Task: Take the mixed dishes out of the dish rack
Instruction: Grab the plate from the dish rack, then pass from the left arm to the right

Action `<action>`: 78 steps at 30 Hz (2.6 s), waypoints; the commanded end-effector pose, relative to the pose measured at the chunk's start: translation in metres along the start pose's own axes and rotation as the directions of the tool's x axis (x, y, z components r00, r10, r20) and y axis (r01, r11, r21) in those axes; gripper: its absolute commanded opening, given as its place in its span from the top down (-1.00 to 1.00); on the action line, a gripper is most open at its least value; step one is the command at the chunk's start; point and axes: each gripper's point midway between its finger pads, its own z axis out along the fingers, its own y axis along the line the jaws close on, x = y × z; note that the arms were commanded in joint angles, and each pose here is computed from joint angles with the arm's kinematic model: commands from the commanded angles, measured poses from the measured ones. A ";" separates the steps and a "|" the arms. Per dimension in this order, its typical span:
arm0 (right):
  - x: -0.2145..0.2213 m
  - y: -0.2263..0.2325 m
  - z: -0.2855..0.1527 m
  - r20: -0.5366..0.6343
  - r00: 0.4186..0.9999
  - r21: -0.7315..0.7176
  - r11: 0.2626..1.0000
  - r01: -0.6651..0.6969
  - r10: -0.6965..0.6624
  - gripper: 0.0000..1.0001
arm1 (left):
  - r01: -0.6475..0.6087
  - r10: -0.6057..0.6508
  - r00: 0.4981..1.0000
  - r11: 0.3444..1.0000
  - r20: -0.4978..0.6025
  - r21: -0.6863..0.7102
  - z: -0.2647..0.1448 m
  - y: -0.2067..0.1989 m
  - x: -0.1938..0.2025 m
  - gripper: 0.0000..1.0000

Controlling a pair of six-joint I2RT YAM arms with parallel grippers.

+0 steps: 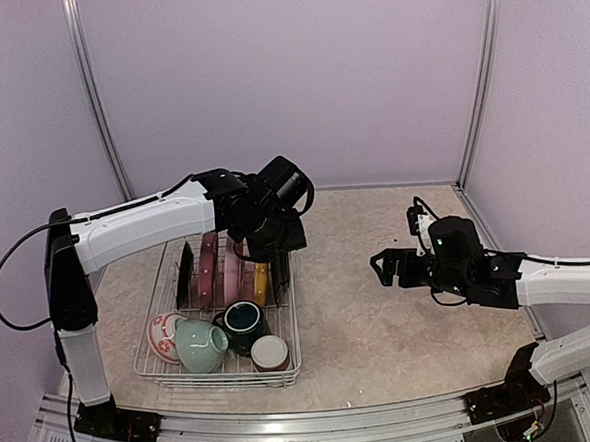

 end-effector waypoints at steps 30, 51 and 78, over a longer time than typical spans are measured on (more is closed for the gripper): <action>0.002 -0.006 -0.002 -0.007 1.000 0.004 1.000 -0.007 0.007 -0.98 | -0.068 0.071 0.992 0.997 0.101 -0.037 -0.033 0.010 -0.032 0.90; -0.014 0.006 -0.007 0.018 1.000 -0.034 0.999 -0.007 0.008 -0.98 | -0.219 0.173 0.952 0.962 0.254 0.165 -0.130 -0.012 -0.065 1.00; -0.081 0.030 -0.053 0.104 0.995 -0.075 0.997 -0.006 0.014 -0.99 | -0.679 0.455 0.674 0.691 0.583 0.246 -0.239 -0.059 -0.072 1.00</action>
